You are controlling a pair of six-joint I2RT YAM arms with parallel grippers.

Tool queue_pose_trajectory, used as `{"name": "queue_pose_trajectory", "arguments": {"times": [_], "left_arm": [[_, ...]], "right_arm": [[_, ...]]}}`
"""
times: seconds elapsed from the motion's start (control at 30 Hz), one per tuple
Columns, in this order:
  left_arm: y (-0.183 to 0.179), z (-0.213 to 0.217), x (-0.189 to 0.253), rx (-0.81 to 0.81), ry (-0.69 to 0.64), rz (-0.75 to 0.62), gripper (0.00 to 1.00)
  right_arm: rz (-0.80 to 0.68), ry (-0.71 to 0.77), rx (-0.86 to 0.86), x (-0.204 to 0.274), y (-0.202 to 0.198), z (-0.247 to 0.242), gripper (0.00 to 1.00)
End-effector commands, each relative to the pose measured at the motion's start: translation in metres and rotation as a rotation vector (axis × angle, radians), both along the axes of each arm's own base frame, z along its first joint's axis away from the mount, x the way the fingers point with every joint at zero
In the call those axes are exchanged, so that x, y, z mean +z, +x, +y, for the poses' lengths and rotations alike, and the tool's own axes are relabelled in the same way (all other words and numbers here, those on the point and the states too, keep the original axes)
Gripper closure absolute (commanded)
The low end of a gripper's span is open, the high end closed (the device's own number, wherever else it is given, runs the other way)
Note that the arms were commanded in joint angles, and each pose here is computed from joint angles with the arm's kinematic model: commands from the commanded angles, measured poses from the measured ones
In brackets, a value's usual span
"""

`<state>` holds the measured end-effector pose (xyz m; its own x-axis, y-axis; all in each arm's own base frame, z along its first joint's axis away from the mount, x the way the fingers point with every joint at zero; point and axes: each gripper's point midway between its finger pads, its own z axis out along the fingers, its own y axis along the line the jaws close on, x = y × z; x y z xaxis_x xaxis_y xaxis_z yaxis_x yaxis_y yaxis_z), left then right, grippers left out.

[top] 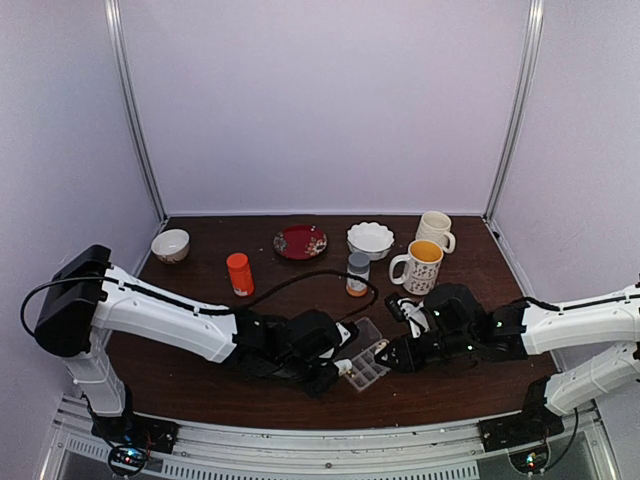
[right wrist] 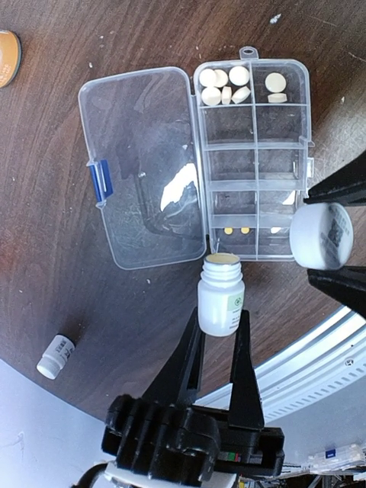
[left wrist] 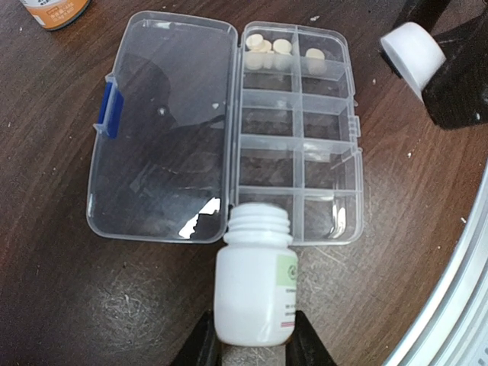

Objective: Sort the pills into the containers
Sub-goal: Pour the pill into the compartment of the pill container.

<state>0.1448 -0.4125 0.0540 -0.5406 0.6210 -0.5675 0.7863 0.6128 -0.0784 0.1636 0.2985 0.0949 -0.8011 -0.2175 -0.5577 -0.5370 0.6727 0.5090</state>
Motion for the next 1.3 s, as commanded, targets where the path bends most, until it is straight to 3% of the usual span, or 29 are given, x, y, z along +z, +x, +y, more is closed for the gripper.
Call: {"name": "queue_pose_trajectory", "arguments": {"times": [0.0,0.47,0.8,0.93,1.03,1.17,1.27], "left_arm": [[0.004,-0.005,0.013,0.006,-0.028,-0.007,1.00],[-0.001,-0.016,0.009,-0.006,-0.067,0.021,1.00],[0.012,-0.001,0.002,0.050,0.007,-0.024,1.00],[0.002,-0.015,0.007,-0.003,-0.060,0.028,1.00],[0.010,-0.005,0.001,0.032,-0.007,-0.008,1.00],[0.001,-0.018,0.006,-0.015,-0.062,0.031,1.00],[0.010,-0.009,0.003,0.035,-0.023,-0.005,1.00]], "right_arm": [[-0.027,0.005,-0.011,0.006,0.002,-0.002,1.00],[-0.030,-0.006,-0.005,0.006,0.002,-0.001,1.00],[-0.031,-0.012,-0.004,0.006,0.003,-0.001,1.00],[-0.034,-0.011,-0.004,0.007,0.003,-0.002,1.00],[-0.036,-0.016,-0.003,0.007,0.004,-0.002,1.00],[-0.036,-0.014,-0.004,0.007,0.003,-0.002,1.00],[-0.036,-0.016,-0.006,0.007,0.004,-0.002,1.00]]}}
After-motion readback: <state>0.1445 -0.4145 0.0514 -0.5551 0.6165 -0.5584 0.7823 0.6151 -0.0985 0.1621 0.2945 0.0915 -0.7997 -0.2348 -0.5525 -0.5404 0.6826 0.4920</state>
